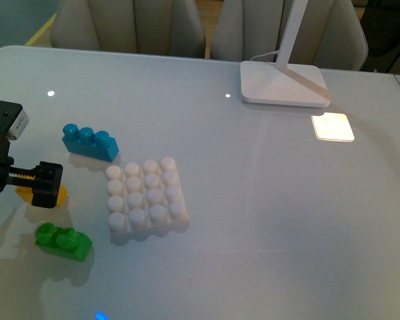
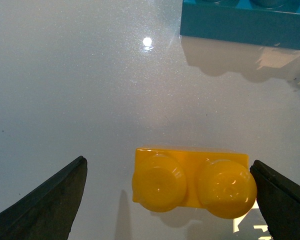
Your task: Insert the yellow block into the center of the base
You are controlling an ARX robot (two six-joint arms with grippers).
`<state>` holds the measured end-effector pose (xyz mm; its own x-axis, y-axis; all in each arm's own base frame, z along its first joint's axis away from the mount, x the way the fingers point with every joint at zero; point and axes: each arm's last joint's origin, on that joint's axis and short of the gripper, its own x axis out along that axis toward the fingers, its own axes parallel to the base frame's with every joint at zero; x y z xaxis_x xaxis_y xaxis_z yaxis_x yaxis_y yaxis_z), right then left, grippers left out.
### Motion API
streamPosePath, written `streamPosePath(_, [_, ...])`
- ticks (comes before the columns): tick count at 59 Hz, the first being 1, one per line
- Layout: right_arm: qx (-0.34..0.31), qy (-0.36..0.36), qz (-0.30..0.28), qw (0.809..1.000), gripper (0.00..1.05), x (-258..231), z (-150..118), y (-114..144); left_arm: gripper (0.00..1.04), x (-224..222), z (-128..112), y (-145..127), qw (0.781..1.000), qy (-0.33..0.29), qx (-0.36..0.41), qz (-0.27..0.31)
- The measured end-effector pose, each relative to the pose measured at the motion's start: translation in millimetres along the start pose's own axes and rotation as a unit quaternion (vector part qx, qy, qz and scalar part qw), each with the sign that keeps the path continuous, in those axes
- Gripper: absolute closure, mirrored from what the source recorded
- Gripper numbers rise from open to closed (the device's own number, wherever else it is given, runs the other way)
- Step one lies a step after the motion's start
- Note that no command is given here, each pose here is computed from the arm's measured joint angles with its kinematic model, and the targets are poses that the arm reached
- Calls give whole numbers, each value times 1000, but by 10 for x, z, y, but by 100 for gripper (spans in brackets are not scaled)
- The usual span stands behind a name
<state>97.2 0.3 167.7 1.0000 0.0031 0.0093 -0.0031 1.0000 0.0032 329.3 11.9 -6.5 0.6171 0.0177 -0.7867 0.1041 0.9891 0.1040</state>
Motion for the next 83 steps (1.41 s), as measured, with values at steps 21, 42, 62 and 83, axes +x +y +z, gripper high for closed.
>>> streamPosePath(21, [0,0,0,1000,9,0,0,0,7,43,-29,10,1000,6,4,-1])
streamPosePath(42, [0,0,0,1000,9,0,0,0,7,102,-102,-1,1000,18,7,-1])
streamPosePath(62, [0,0,0,1000,9,0,0,0,7,107,-105,-5,1000,18,8,-2])
streamPosePath(83, [0,0,0,1000,9,0,0,0,41,108,-94,-45,1000,15,10,-11])
